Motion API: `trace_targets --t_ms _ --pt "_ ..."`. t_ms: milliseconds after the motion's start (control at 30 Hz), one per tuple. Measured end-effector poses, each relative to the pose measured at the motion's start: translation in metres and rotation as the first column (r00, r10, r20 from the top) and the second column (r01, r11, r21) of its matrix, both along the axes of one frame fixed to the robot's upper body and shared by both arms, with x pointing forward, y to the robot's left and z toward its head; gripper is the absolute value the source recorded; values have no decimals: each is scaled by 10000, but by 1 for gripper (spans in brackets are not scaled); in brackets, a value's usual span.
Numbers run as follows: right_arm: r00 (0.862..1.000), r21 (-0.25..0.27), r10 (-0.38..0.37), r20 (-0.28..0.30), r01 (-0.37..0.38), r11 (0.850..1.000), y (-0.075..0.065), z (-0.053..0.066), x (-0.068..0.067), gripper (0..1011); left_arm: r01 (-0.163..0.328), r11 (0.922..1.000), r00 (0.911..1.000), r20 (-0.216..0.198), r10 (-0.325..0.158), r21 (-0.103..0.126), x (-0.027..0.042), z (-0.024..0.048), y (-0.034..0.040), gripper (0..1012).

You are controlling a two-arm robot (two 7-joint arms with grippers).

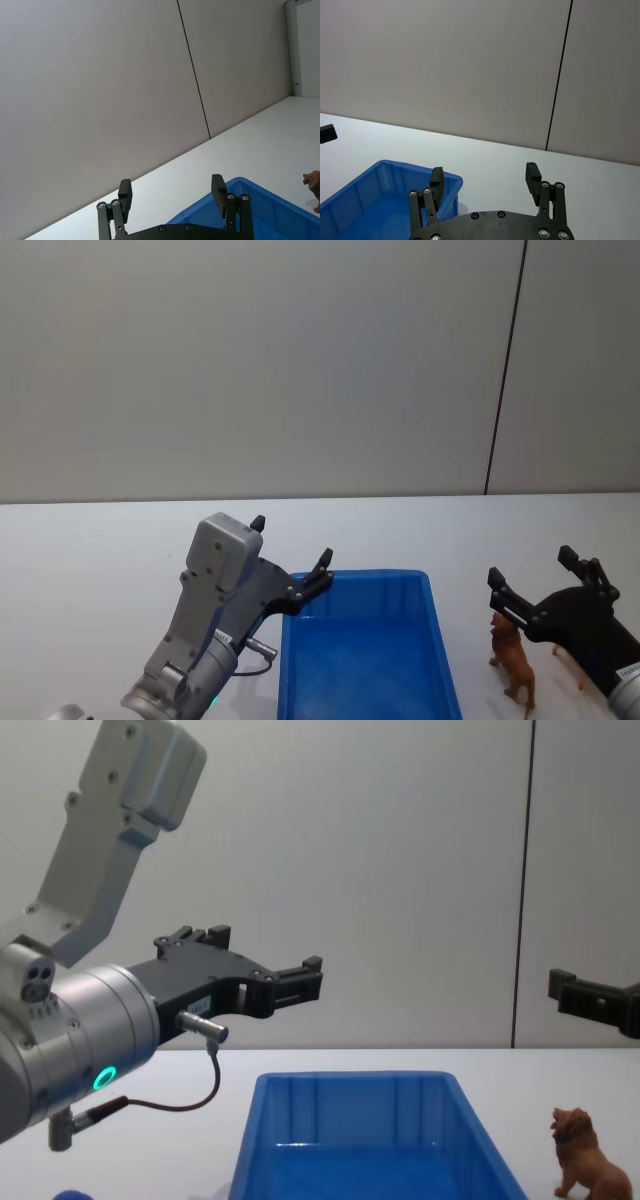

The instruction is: Pick up the two dolls from the table and place them into the box.

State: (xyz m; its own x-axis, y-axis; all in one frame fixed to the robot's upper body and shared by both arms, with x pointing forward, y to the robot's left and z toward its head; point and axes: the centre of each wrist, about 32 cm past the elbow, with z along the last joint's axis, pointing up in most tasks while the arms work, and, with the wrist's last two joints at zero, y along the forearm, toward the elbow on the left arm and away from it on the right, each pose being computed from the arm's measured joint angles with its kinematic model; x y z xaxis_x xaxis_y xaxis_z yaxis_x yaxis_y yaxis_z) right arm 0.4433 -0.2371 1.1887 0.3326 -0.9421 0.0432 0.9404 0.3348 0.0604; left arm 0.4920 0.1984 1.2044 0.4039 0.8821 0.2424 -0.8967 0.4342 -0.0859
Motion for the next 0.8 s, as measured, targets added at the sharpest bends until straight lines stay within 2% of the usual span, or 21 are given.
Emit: trace_targets --t_ms 800 --pt "10000 0 0 -1 0 10000 0 0 0 1001 1 10000 10000 0 -1 0 0 0 0 1001"
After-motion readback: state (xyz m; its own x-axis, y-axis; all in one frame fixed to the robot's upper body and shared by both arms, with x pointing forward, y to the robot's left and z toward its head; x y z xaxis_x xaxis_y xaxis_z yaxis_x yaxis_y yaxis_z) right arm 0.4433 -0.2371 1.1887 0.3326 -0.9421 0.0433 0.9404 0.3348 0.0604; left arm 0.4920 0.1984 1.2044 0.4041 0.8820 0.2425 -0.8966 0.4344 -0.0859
